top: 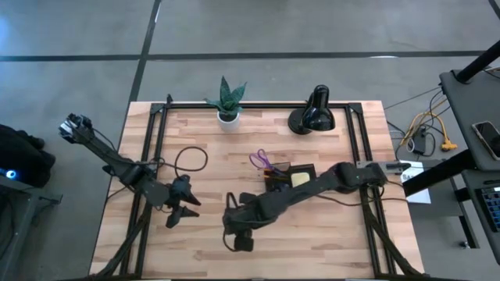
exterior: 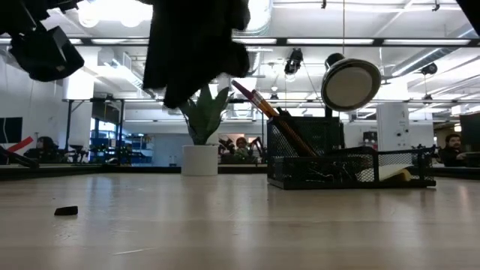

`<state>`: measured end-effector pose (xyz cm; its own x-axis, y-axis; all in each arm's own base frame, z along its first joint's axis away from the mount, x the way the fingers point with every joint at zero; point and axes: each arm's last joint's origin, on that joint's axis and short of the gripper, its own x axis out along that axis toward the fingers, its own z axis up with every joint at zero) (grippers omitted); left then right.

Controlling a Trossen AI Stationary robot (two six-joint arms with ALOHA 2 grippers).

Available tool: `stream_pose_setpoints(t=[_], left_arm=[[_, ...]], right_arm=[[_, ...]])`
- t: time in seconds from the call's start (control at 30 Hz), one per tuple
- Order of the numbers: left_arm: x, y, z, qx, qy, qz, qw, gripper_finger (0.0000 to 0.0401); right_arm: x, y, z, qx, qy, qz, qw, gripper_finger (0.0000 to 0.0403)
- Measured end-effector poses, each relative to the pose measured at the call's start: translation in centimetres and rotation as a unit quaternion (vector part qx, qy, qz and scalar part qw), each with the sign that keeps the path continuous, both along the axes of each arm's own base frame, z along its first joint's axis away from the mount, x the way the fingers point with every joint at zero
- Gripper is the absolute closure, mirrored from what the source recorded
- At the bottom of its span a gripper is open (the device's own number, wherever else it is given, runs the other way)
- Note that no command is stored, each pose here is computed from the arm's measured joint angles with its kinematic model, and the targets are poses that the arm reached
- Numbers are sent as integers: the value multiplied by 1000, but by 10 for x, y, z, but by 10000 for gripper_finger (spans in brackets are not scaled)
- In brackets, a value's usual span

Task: Pick and place office supplies into organizer
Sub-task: Return to Home Position

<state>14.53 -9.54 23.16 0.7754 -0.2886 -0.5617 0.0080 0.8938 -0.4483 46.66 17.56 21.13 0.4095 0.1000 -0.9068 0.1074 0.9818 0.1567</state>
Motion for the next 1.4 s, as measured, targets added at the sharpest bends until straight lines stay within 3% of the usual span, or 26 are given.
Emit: stream_pose_setpoints(t=[0.2,0.53,0.7,0.83,1.0,1.1,1.3,1.4], left_arm=[[-5,3,16,-14,-33,-13,999,219],[-29,21,52,-66,-129,-9,989,219],[-38,26,64,-146,-156,-9,977,219],[-40,26,75,-170,-206,-29,963,219],[-40,23,97,-136,-343,-104,923,219],[-36,18,100,-106,-386,-133,907,219],[-16,6,73,-57,-337,-136,930,219],[-5,9,70,-33,-336,-112,934,219]], right_arm=[[-10,-5,32,-14,19,-17,1000,269],[-38,-19,104,-23,-42,-84,995,280],[-58,-27,154,18,-96,-112,989,280],[-67,-30,182,103,-140,-184,967,280],[-78,-27,227,125,-270,-94,950,280],[-81,-15,239,154,-309,-11,938,280],[-66,4,226,162,-342,37,925,280],[-51,-3,210,161,-351,36,922,280]])
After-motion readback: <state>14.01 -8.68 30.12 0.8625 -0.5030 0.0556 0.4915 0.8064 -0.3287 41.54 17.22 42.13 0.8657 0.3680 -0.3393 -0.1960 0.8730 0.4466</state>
